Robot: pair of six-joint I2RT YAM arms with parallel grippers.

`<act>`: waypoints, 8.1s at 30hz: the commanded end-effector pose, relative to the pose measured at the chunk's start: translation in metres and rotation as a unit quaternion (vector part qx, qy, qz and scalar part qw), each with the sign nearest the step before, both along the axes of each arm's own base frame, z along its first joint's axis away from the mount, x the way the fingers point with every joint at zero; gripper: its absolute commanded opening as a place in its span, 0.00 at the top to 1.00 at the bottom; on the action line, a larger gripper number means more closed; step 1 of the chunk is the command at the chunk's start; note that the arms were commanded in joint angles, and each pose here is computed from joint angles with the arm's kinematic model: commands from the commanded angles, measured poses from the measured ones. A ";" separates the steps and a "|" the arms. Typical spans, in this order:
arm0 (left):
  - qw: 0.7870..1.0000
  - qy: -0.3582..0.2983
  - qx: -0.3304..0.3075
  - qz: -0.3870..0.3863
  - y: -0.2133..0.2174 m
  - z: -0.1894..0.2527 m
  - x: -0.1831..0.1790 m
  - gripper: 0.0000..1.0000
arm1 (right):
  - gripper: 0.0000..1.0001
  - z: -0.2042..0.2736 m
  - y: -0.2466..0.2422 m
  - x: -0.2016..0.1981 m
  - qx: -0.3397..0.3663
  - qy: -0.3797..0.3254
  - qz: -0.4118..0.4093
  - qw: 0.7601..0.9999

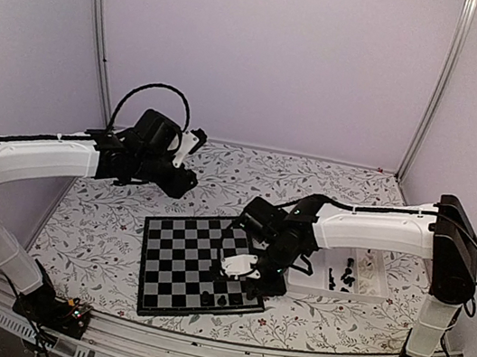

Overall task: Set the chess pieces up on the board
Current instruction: Place the chess piece on the chessboard, then pick up the chess piece from the storage box, then place the chess piece on the chessboard, then pick up the chess piece from the storage box.

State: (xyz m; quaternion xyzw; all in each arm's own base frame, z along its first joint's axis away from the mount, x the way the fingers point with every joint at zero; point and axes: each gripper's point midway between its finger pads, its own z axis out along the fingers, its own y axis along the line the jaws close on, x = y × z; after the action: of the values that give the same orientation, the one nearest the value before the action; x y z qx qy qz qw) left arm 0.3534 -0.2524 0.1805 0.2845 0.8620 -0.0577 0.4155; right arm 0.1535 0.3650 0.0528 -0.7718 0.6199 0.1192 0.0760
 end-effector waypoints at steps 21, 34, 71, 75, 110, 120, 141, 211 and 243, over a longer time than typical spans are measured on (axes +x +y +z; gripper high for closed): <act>1.000 -0.003 -0.011 -0.015 -0.004 0.008 -0.003 0.41 | 0.68 0.027 0.001 0.004 0.017 -0.015 -0.006 1.000; 1.000 0.004 -0.006 -0.017 -0.005 0.002 -0.003 0.42 | 0.68 0.070 -0.126 0.090 0.064 -0.025 -0.204 0.977; 0.999 0.028 -0.004 -0.040 -0.017 -0.010 -0.010 0.41 | 0.75 -0.020 -0.256 0.097 -0.107 -0.027 -0.327 0.939; 0.999 0.029 -0.005 -0.041 -0.017 -0.010 -0.010 0.41 | 0.75 -0.026 -0.257 0.098 -0.114 -0.024 -0.325 0.939; 0.999 0.021 0.000 -0.032 -0.013 -0.003 -0.010 0.41 | 0.97 0.074 -0.143 0.087 -0.035 -0.074 -0.218 0.972; 1.000 -0.009 -0.001 0.005 0.005 0.019 -0.003 0.41 | 0.97 0.086 -0.025 0.069 -0.011 -0.087 -0.080 0.993; 0.997 -0.049 -0.045 0.026 0.032 0.063 0.001 0.39 | 0.96 -0.003 0.041 0.038 -0.096 -0.076 0.025 0.992; 0.979 0.066 -0.058 -0.184 -0.093 -0.004 -0.062 0.44 | 0.74 0.001 -0.233 0.144 -0.005 -0.076 -0.329 0.941; 0.965 0.086 -0.084 -0.235 -0.153 -0.015 -0.087 0.43 | 0.92 -0.016 -0.229 0.130 0.073 0.142 -0.383 0.910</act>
State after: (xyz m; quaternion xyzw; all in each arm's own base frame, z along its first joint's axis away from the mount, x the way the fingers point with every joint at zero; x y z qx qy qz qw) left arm 0.2710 -0.3789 0.1526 0.4300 0.8138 -0.2199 0.3233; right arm 0.2860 0.1339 0.0268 -0.4652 0.8597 0.1923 0.0866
